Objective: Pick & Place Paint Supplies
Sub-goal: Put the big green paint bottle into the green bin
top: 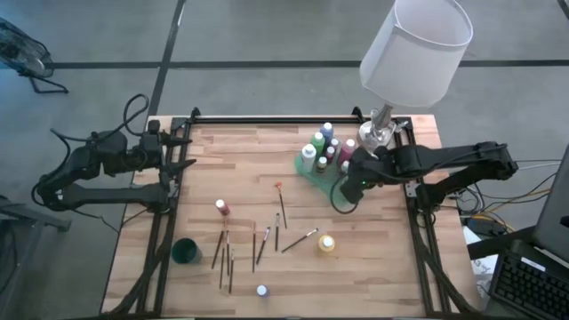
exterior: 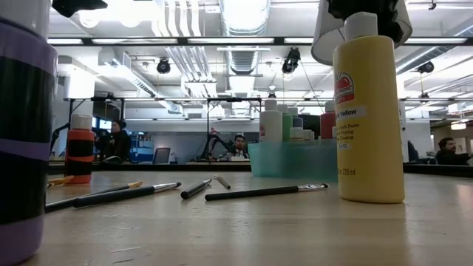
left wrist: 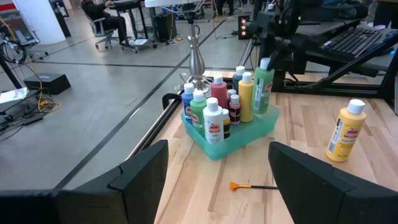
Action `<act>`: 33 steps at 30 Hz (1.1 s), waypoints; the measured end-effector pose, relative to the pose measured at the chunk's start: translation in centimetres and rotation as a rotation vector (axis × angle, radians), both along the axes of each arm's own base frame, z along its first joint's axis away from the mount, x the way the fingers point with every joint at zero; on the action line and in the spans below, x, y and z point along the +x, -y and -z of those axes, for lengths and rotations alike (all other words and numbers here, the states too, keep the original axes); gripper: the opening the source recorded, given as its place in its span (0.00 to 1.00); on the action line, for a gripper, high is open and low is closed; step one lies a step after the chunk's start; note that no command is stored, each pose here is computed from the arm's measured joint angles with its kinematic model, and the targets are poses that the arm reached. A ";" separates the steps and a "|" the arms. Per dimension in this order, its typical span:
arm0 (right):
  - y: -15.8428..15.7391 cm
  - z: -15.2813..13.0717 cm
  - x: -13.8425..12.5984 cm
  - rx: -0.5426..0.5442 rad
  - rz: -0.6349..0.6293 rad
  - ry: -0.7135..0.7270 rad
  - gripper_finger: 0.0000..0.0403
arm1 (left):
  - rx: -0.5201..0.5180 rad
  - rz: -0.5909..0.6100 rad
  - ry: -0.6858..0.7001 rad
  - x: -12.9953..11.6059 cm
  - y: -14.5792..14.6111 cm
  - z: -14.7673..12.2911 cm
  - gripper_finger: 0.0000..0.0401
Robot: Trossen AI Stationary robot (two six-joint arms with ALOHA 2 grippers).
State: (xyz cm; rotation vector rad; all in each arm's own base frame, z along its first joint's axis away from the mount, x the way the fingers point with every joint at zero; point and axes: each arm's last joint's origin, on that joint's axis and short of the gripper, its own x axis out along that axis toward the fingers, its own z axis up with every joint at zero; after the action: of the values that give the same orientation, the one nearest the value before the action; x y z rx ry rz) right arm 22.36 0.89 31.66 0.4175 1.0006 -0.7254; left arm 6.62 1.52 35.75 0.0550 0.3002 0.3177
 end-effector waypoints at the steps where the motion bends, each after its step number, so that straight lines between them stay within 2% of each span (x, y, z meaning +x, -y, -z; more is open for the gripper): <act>1: 0.0 0.4 0.1 0.001 0.000 0.001 0.28 | 0.000 0.000 0.000 0.0 0.0 0.0 0.70; 13: 0.0 5.5 -0.4 0.048 0.041 0.029 0.29 | 0.000 0.000 0.000 0.0 0.0 0.0 0.70; 28: 0.2 6.0 -1.6 0.018 0.045 0.056 0.29 | 0.000 0.000 0.000 0.0 0.0 0.0 0.70; 33: 0.2 6.0 -1.5 0.018 0.042 0.056 0.38 | 0.000 0.000 0.000 0.0 0.0 0.0 0.70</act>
State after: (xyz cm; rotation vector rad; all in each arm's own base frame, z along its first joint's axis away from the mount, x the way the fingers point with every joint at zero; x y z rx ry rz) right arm 20.82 0.69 25.66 0.4737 0.9485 -0.7394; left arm 6.62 1.52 35.75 0.0550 0.3002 0.3179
